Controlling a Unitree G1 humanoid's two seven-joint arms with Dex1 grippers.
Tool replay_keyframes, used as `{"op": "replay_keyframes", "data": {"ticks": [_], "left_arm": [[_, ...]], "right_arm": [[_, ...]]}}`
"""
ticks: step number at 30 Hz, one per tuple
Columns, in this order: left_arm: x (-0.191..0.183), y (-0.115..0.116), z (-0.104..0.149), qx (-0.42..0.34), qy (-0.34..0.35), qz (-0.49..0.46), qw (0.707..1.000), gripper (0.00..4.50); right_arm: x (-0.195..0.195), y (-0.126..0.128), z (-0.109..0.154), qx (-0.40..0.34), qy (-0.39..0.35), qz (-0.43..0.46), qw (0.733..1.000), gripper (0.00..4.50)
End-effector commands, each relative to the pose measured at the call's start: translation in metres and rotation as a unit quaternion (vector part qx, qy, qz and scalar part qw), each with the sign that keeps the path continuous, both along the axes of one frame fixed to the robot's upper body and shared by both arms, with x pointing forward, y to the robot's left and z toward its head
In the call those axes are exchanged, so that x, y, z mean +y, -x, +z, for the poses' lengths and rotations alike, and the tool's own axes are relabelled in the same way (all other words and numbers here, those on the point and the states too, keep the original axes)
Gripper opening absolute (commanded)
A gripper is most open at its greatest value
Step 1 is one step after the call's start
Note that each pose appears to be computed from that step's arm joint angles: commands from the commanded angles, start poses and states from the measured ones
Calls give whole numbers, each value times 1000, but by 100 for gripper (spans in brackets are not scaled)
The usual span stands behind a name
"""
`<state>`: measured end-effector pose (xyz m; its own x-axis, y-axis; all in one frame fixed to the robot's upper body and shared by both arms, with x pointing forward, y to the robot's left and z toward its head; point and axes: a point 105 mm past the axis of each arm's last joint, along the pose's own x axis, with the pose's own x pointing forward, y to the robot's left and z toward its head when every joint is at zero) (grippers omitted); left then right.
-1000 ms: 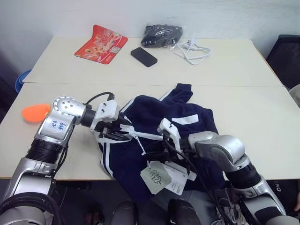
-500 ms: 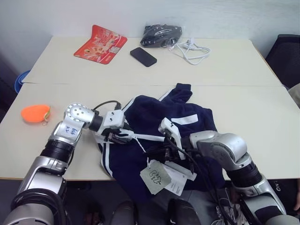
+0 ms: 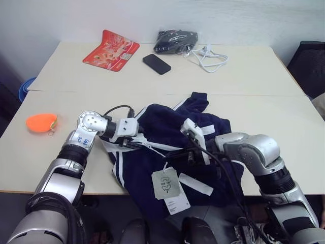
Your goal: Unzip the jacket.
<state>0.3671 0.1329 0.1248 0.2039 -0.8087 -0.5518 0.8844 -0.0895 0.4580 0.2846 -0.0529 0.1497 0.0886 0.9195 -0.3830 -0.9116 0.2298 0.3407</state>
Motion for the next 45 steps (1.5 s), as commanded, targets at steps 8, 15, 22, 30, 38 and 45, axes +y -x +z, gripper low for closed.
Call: {"op": "replay_keyframes", "data": {"ticks": [8,15,22,30,38,45], "left_arm": [[12,10,-34,53,-37,20,998,291],[14,12,-36,56,-34,23,998,291],[16,14,-35,56,-32,25,998,291],[17,12,-34,53,-29,31,998,291],[17,11,-33,50,-28,32,998,291],[20,12,-34,50,-31,34,998,291]], "right_arm": [[-29,-21,-8,-26,37,-60,997,3],[-85,-34,-5,-35,72,-115,990,3],[-162,-33,6,-45,115,-185,975,3],[-241,-31,29,-63,147,-281,946,3],[-293,-17,36,-51,163,-347,922,3],[-318,-9,35,-46,164,-394,903,3]]}}
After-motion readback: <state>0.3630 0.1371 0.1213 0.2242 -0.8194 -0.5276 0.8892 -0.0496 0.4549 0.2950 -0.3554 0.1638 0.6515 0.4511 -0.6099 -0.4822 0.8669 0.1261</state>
